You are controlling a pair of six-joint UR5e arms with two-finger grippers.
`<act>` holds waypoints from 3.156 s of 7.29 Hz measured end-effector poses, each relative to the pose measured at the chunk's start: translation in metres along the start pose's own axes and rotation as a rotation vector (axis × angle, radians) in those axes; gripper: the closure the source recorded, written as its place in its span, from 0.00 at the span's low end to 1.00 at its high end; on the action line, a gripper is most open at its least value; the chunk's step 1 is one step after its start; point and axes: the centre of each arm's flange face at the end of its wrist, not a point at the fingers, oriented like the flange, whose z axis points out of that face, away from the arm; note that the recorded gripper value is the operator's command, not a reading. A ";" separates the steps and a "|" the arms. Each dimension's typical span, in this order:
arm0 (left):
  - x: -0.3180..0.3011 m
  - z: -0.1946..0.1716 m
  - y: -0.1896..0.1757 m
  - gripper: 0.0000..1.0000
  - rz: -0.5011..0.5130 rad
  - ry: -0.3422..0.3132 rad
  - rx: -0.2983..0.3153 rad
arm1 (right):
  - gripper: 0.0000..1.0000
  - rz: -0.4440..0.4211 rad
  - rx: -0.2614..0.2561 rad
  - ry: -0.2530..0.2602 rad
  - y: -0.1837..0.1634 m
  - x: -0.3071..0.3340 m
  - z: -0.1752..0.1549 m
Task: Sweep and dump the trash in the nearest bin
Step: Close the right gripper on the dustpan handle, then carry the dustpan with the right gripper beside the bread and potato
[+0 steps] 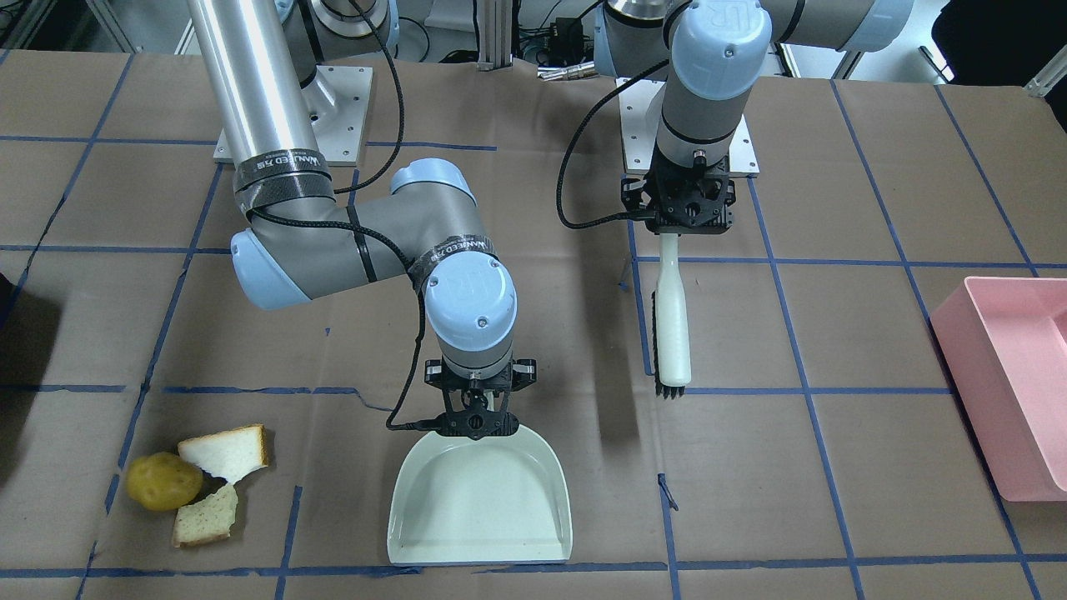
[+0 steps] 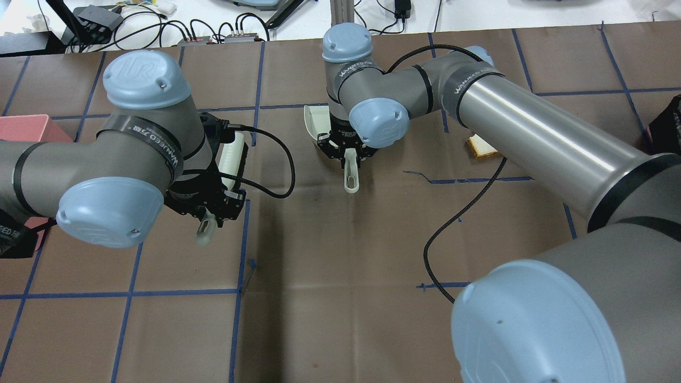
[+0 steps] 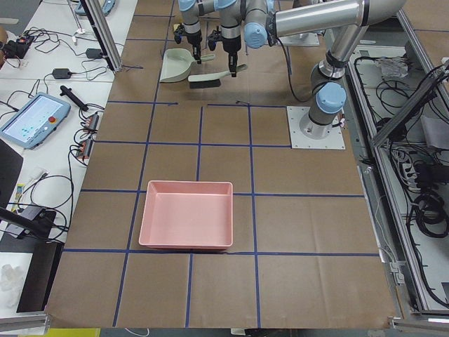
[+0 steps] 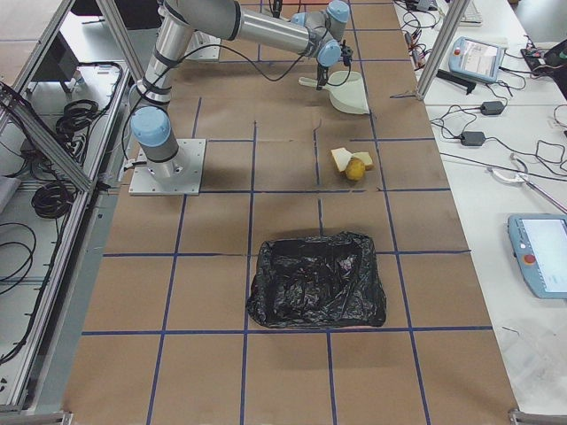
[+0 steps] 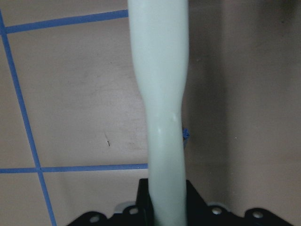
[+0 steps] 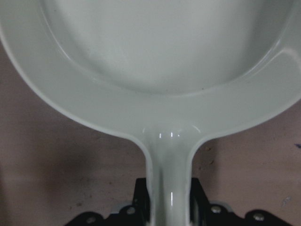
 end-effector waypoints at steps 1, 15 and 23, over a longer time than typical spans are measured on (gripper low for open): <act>0.000 0.000 0.001 1.00 0.000 0.000 -0.001 | 0.98 0.002 0.005 -0.001 -0.001 0.002 -0.004; 0.006 0.012 -0.008 1.00 0.002 0.008 -0.020 | 0.99 -0.513 -0.124 0.154 -0.020 0.278 -0.181; 0.046 0.014 -0.016 1.00 0.072 0.057 0.032 | 0.99 -1.089 -0.221 0.237 0.007 0.597 -0.175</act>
